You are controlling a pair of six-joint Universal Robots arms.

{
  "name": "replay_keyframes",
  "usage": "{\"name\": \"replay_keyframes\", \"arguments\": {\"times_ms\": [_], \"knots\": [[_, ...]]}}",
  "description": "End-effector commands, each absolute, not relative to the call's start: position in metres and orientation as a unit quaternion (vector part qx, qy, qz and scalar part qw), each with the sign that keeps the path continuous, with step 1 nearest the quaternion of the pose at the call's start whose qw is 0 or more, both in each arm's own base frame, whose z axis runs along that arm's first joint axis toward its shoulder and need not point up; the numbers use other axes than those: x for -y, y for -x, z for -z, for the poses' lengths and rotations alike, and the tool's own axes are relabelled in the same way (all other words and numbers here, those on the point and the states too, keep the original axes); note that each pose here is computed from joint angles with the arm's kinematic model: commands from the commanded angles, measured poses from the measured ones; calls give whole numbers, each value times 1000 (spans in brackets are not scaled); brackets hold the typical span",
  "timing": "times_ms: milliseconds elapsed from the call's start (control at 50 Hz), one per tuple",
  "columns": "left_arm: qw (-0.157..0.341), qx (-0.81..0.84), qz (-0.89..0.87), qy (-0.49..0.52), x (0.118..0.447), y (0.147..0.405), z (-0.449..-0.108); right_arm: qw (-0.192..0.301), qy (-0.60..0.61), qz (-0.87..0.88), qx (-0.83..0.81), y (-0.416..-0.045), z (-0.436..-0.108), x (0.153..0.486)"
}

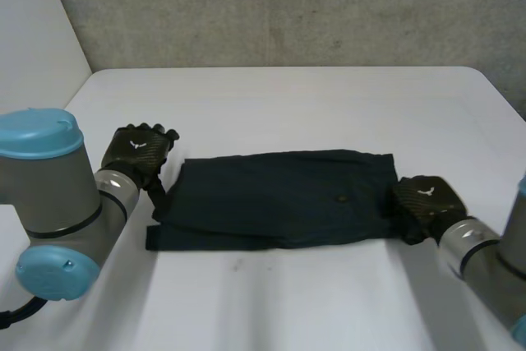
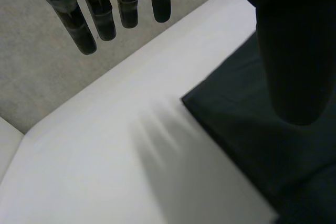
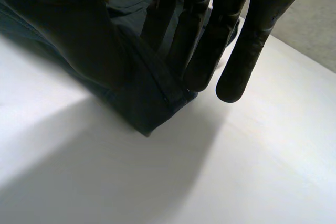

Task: Fold the shorts.

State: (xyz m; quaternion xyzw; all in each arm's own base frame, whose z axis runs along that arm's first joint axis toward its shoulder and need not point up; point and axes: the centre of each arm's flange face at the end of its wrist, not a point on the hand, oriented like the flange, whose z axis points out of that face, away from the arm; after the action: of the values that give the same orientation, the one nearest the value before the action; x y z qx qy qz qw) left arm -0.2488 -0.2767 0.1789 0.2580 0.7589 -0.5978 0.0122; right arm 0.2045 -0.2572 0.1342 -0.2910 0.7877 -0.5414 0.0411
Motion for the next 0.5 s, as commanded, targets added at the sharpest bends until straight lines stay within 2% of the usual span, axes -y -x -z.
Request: {"name": "replay_keyframes", "arguments": {"times_ms": [20,120,180,240,320,400,420,500], "knots": [[10,-753,609,-250,269,243,-192,-60,360,529,-766,-177,-165,262],[16,-753,614,-237,270,234,-198,-119,418,544,-718,-181,-181,271],[15,-752,618,-230,270,232,-202,-111,456,577,-668,-217,-200,262],[9,-750,623,-220,271,232,-206,-73,503,610,-608,-265,-214,241],[2,-750,629,-207,270,230,-211,-25,560,618,-551,-317,-206,214],[-7,-749,635,-191,270,227,-217,23,632,611,-476,-364,-186,169],[-8,-748,636,-190,270,228,-218,45,664,597,-447,-378,-171,149],[-9,-746,638,-189,270,227,-220,94,716,563,-402,-396,-138,122]]}}
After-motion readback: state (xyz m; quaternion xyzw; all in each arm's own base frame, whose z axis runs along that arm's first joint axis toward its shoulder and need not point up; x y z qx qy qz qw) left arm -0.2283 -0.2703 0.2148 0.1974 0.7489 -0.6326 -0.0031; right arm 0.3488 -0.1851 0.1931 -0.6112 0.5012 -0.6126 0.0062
